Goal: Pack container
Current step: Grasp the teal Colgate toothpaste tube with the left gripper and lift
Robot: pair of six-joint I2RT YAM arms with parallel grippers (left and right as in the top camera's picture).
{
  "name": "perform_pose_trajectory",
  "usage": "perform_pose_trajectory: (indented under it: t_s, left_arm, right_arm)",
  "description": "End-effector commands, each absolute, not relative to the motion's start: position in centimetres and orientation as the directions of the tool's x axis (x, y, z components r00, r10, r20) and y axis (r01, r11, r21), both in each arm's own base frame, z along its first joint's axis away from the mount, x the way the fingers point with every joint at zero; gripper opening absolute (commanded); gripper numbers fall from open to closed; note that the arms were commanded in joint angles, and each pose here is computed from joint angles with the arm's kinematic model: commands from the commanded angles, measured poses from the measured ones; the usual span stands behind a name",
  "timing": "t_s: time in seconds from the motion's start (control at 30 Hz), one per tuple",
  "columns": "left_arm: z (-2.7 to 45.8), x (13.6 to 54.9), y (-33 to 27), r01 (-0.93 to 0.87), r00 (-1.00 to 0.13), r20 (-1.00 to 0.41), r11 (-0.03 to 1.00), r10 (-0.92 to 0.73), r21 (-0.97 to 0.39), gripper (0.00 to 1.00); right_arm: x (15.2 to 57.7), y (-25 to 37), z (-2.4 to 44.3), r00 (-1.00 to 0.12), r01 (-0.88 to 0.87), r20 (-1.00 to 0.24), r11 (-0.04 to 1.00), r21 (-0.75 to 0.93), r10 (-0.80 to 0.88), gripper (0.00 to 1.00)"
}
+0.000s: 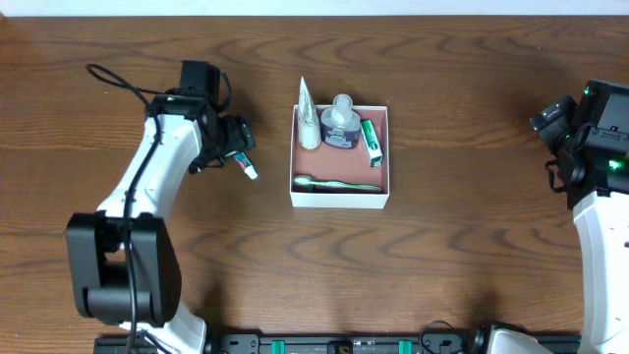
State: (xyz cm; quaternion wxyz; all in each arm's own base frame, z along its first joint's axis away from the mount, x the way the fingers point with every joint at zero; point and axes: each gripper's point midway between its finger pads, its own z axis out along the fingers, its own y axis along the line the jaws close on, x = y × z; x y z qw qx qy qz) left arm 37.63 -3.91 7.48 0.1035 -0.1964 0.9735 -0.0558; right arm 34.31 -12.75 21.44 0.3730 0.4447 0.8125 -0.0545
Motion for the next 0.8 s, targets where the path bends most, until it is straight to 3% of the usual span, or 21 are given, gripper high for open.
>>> perform_pose_trajectory:
  t_s: [0.0,0.47,0.77]
  left_arm:
    - [7.3,37.9,-4.3,-0.377,-0.904,-0.148,0.912,-0.400,-0.163,0.91]
    - [4.5,38.2,-3.9,-0.383,-0.924,0.030,0.921,-0.382,-0.070,0.95]
    - [3.1,38.0,-3.9,-0.384,-0.922,0.062,0.922,-0.381,-0.054,0.97]
  right_arm:
    - [34.2,-13.3,21.8,-0.312,0.774,-0.667,0.588,0.235,0.677,0.99]
    - [34.2,-13.3,21.8,-0.312,0.774,-0.667,0.588,0.235,0.677,0.99]
    - [34.2,-13.3,21.8,-0.312,0.774,-0.667,0.588,0.235,0.677,0.99]
